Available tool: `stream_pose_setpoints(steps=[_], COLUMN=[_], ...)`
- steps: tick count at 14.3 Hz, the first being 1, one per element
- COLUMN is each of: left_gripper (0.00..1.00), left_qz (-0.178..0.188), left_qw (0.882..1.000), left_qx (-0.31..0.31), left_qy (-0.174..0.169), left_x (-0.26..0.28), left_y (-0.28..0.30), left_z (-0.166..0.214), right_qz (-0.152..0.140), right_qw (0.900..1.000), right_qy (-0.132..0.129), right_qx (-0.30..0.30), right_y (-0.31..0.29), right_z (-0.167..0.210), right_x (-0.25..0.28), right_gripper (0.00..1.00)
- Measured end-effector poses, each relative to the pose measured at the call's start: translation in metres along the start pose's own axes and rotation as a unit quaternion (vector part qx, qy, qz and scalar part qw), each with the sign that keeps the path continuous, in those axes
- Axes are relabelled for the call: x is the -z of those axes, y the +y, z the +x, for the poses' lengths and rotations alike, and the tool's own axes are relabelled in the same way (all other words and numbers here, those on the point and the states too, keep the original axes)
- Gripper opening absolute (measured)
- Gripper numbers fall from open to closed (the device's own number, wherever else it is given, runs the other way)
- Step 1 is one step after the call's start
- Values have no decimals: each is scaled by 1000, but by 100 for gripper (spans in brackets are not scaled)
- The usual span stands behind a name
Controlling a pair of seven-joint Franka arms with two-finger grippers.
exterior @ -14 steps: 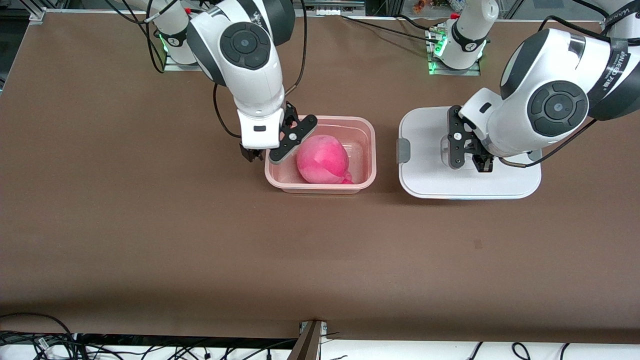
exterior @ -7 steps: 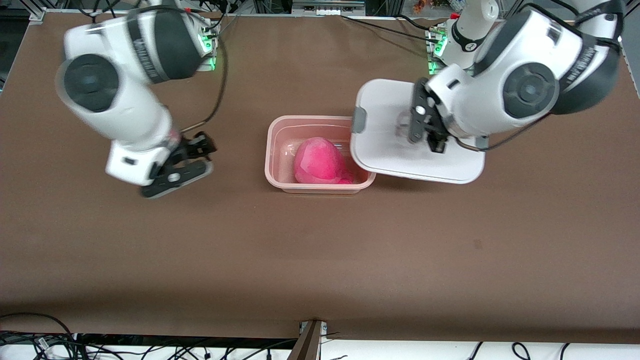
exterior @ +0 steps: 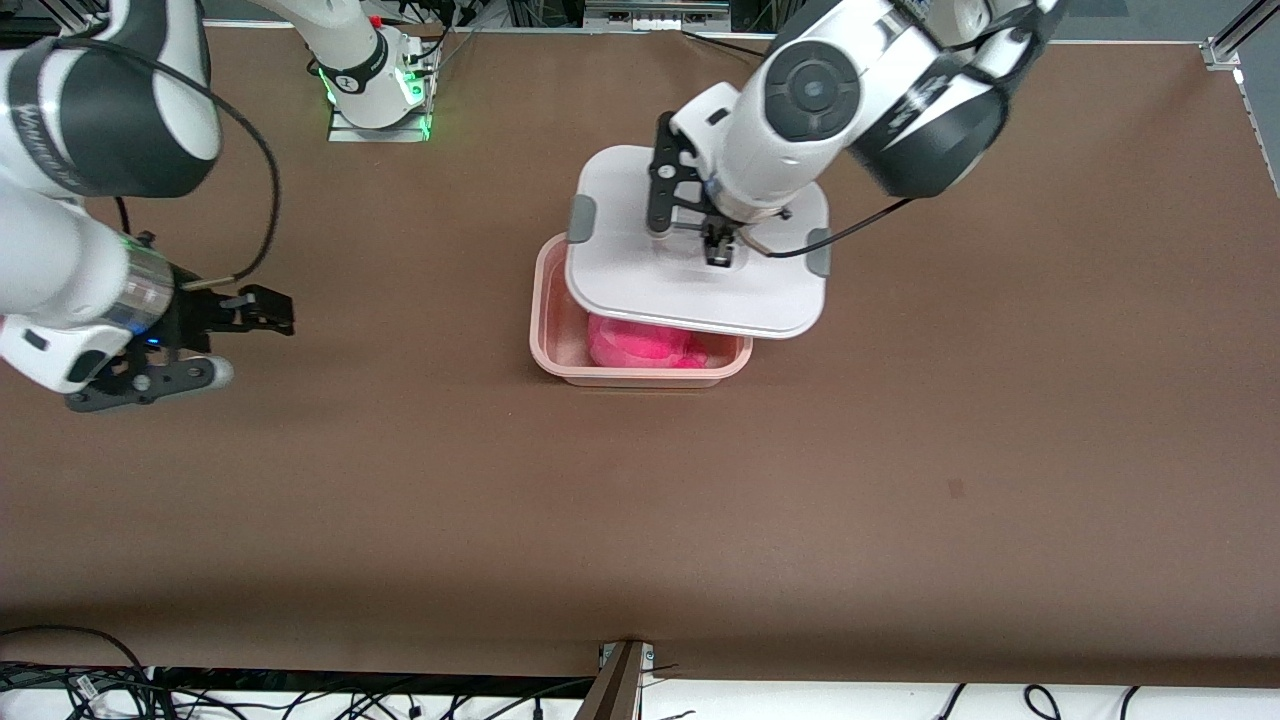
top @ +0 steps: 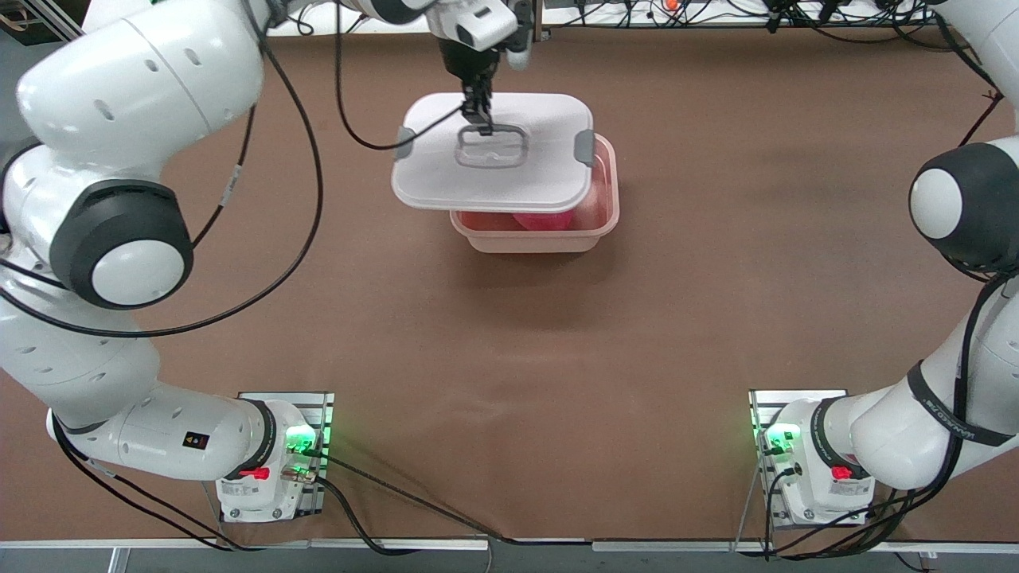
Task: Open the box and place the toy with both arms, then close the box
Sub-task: 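Lower the white lid onto the box with the left gripper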
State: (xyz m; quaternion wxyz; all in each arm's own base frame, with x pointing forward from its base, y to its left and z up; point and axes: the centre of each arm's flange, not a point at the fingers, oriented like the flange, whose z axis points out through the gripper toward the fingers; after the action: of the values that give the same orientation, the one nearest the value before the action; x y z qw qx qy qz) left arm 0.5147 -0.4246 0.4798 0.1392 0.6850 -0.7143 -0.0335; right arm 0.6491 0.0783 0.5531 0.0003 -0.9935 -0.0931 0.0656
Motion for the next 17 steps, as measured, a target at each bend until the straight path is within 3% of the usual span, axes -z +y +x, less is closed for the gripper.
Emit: stream_pose_setpoints(steps=[3, 8, 14, 17], left_gripper=[7, 7, 7, 7], left_qz=[6, 33, 47, 50], left_qw=[999, 997, 997, 997], left_qx=[32, 59, 47, 42], left_qy=[9, -35, -42, -46], left_x=[-41, -105, -125, -127], left_y=[-26, -30, -31, -29], left_z=[6, 34, 45, 48], right_qz=[5, 7, 24, 10], right_qw=[999, 999, 998, 998], right_qy=[9, 22, 27, 27], right_qx=[-38, -44, -60, -63], right_y=[54, 67, 93, 100], right_z=[-19, -41, -66, -78], right_x=[19, 30, 22, 29], right_gripper=[100, 100, 100, 100])
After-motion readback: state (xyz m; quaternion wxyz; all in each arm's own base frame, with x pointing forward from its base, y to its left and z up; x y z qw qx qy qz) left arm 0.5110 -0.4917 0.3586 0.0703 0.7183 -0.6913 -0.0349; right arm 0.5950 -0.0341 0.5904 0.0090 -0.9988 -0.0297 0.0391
